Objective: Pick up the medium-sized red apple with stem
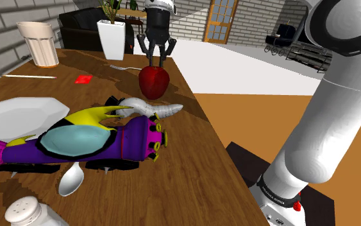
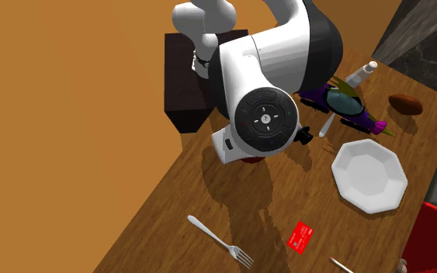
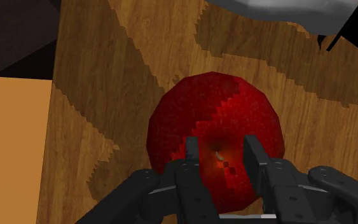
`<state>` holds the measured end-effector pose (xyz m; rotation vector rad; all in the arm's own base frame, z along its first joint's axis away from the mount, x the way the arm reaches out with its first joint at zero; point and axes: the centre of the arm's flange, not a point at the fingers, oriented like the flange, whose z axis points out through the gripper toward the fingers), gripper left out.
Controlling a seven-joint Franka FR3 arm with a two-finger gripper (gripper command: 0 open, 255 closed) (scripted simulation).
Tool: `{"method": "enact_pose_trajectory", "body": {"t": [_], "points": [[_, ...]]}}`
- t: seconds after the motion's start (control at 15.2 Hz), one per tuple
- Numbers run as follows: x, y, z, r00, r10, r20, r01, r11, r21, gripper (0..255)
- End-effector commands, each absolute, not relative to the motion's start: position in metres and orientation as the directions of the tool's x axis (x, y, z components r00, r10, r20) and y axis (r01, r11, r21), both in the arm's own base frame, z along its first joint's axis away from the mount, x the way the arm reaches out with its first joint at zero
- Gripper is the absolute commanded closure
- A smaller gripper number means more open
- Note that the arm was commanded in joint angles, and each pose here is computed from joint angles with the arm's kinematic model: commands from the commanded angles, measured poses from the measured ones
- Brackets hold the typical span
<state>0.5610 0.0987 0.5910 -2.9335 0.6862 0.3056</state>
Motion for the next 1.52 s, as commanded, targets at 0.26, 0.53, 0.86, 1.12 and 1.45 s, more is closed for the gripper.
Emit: {"method": "enact_pose_trajectory", "body": {"t": [0.26,0.53,0.86,1.12,1.45], "points": [[0.561,0.099,0.590,0.877,-0.426,-0.220,-0.449,-0.891,-0.064,255],[0.561,0.099,0.596,0.877,-0.426,-0.220,-0.449,-0.891,-0.064,255],[0.561,0.099,0.623,0.877,-0.426,-0.220,-0.449,-0.891,-0.064,255],[0.561,0.099,0.644,0.877,-0.426,-0.220,-0.449,-0.891,-0.064,255],[0.561,0.099,0.670,0.877,-0.426,-0.220,-0.449,-0.891,-0.064,255]]}}
